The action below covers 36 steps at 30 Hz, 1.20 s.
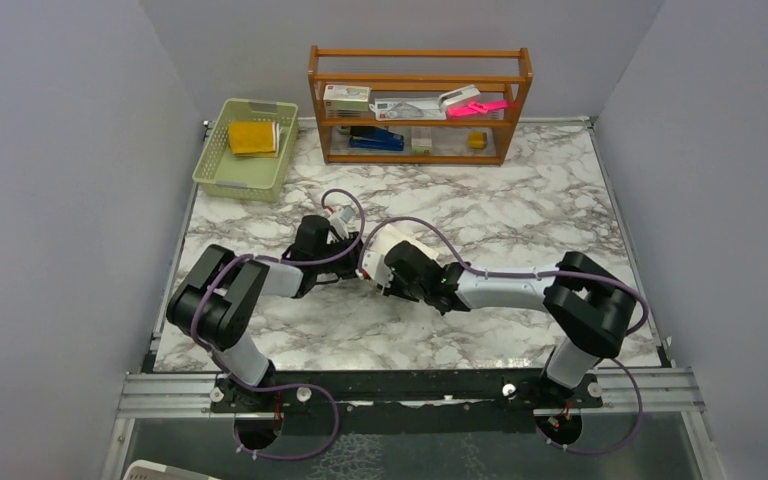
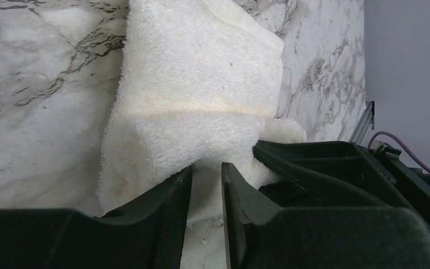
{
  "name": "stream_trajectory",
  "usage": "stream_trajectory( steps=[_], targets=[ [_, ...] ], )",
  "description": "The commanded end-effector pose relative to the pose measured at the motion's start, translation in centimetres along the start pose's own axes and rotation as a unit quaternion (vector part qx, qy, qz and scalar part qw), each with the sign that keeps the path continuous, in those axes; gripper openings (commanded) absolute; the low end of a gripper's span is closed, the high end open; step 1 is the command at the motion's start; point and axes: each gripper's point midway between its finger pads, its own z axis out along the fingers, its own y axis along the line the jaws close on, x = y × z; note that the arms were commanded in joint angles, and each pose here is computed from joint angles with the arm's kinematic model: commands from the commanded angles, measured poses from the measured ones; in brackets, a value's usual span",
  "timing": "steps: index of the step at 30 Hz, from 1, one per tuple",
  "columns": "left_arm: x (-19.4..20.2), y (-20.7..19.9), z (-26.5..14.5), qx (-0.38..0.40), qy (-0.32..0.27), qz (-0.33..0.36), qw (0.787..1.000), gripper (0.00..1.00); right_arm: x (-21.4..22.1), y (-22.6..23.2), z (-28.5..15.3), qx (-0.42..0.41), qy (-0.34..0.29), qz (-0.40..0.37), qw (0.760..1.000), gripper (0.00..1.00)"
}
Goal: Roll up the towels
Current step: Roll the towel at the center of the board.
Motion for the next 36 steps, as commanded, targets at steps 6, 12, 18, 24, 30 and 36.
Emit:
stream_trajectory(
  steps=[6,12,18,24,30,36],
  targets=[
    [-3.9,0.7,-4.8,-0.053,-0.07,-0.017,0.996,0.39,1.5,3.6,-0.2,-0.11,0.038,0.105,0.988,0.01],
    [-7.3,-1.0,-8.4,-0.081,-0.114,0.015,0.99,0.49,-1.8,3.7,-1.3,-0.194,-0.031,0.217,0.956,0.01],
    [-7.1,-1.4,-8.7,-0.071,-0.114,0.013,0.991,0.5,-2.5,2.2,-1.8,-0.262,-0.065,0.322,0.907,0.01],
    [-6.1,-1.7,-7.8,-0.034,-0.107,-0.011,0.994,0.5,-2.1,0.9,-1.8,-0.351,-0.055,0.425,0.832,0.01],
    [-6.5,-2.5,-6.8,-0.025,-0.101,0.0,0.995,0.5,-1.2,-0.2,-2.6,-0.39,-0.071,0.505,0.767,0.01],
    [-7.0,-4.0,-4.6,-0.003,-0.091,0.011,0.996,0.5,0.3,-1.4,-3.1,-0.395,-0.08,0.572,0.714,0.01]
  ],
)
